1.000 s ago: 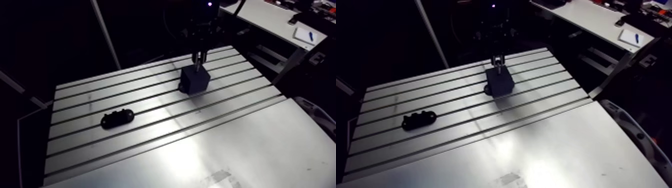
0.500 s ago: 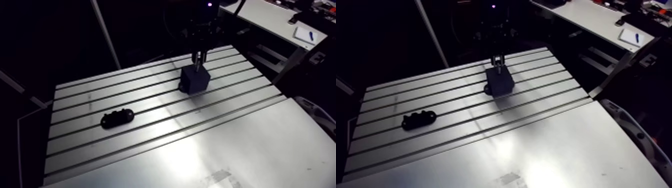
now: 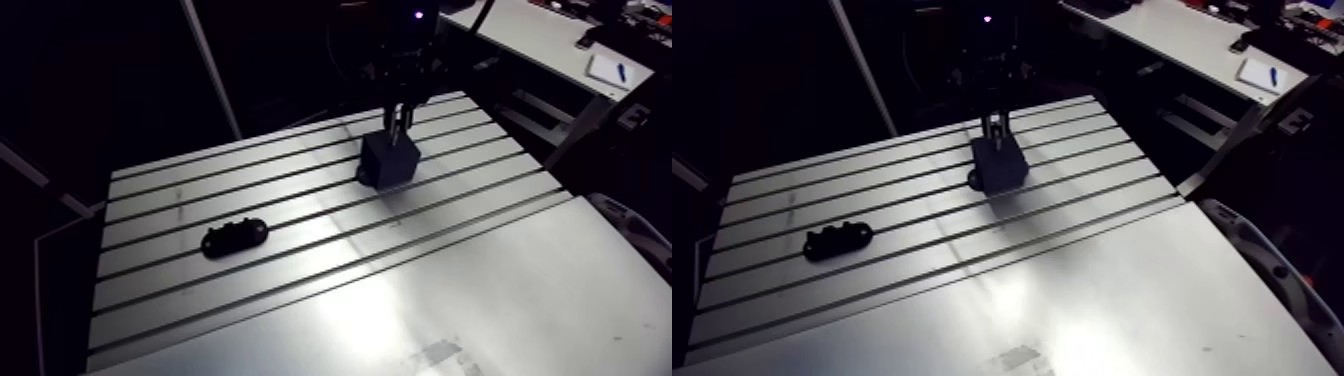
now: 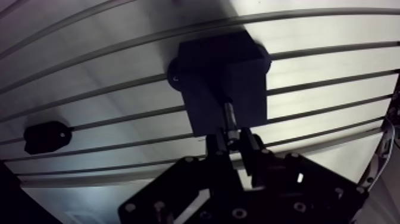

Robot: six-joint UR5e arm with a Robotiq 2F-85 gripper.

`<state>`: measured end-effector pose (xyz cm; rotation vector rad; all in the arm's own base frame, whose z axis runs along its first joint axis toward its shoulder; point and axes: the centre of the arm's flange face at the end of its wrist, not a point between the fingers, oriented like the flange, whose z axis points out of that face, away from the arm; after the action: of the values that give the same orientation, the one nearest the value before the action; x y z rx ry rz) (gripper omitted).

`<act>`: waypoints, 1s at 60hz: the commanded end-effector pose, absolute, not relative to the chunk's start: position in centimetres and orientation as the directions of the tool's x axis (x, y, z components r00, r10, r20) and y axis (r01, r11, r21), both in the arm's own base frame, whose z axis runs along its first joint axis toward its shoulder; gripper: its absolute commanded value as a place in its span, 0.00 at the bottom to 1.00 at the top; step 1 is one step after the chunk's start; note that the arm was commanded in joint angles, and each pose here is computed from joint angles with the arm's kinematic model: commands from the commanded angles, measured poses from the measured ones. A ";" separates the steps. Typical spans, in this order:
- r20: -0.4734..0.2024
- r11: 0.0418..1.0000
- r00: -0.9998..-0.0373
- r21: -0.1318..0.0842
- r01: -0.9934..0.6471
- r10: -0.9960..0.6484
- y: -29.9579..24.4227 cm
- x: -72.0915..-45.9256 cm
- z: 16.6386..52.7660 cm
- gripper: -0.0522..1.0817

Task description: Pick up the M10 bolt and insert it into the hole until fully seated.

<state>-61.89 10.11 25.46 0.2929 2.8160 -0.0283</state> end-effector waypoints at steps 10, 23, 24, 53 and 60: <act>-0.305 0.979 -0.931 0.014 0.204 0.198 10.1 -61.9 25.5 1.00; -0.300 0.979 -0.933 0.016 0.204 0.199 10.3 -61.9 25.8 1.00; -0.299 0.979 -0.933 0.016 0.205 0.200 10.3 -61.9 25.9 1.00; -0.297 0.979 -0.935 0.015 0.201 0.196 10.1 -62.0 26.1 1.00; -0.298 0.979 -0.934 0.015 0.201 0.196 10.1 -61.9 26.0 1.00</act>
<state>-62.01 10.14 26.10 0.2906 2.8261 -0.0218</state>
